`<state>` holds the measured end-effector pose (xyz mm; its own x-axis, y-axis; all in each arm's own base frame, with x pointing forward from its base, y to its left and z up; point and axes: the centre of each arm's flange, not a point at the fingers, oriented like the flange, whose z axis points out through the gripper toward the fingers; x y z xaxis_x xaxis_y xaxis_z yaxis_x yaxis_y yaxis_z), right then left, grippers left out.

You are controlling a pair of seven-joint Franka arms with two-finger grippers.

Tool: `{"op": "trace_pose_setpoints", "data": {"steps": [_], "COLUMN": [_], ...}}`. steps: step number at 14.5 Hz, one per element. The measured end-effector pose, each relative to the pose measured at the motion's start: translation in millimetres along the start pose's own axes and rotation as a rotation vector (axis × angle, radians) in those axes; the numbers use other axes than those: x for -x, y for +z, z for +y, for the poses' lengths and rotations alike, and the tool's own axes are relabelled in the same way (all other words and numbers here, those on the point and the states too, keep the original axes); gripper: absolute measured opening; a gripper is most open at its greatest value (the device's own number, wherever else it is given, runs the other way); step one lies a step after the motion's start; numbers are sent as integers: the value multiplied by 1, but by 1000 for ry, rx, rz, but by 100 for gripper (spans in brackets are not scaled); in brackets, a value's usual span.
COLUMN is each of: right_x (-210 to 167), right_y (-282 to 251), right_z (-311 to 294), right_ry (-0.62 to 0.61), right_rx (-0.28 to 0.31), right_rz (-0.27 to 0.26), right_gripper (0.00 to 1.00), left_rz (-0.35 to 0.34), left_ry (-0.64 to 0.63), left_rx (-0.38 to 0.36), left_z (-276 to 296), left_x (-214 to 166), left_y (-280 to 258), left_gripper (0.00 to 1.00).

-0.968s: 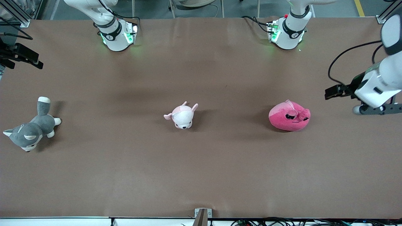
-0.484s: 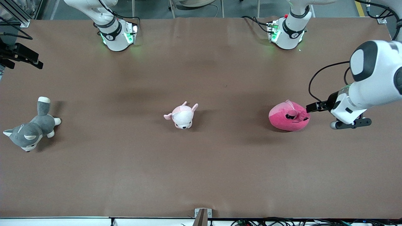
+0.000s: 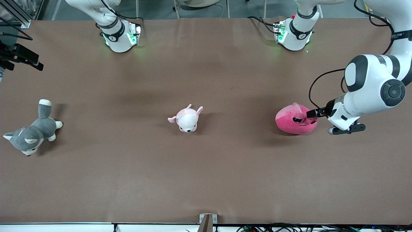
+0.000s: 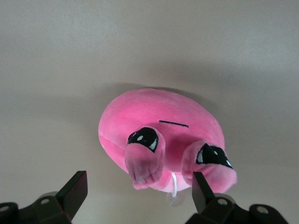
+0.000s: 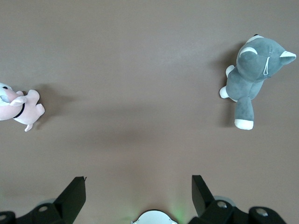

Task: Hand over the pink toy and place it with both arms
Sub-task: 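Lower the left gripper onto the hot-pink plush and close it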

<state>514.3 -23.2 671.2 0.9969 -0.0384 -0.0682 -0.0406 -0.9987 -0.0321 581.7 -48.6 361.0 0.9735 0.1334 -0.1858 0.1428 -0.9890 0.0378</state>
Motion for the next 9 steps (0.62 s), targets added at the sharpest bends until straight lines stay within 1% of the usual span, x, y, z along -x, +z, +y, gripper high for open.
{"op": "trace_pose_setpoints", "data": {"steps": [1,2,3,4,5,6,7,8,9], "right_x": [0,0,0,-1,-1,-1,-3,-6,-11], "right_y": [0,0,0,0,0,0,1,4,9], "right_z": [0,0,0,0,0,0,0,1,2], "right_ry": [0,0,0,0,0,1,1,2,4], "right_rx": [0,0,0,0,0,0,0,1,1], "right_rz": [0,2,4,5,6,6,7,7,5], "right_gripper": [100,100,100,100,100,100,100,100,100], "left_rz": [-7,-14,-16,-11,-7,-5,-7,-8,-6], "left_ry": [-2,-4,-6,-7,-7,-8,-8,-10,-17], "left_rx": [-1,-3,-3,-2,-1,-1,-1,-1,-1], "left_z": [-1,-2,-3,-3,-3,-3,-3,-3,-3], "left_x": [-1,-2,-4,-6,-8,-9,-10,-11,-11], "left_y": [6,11,15,18,21,23,26,27,28], "left_gripper": [97,92,92,87,78,78,73,60,50]}}
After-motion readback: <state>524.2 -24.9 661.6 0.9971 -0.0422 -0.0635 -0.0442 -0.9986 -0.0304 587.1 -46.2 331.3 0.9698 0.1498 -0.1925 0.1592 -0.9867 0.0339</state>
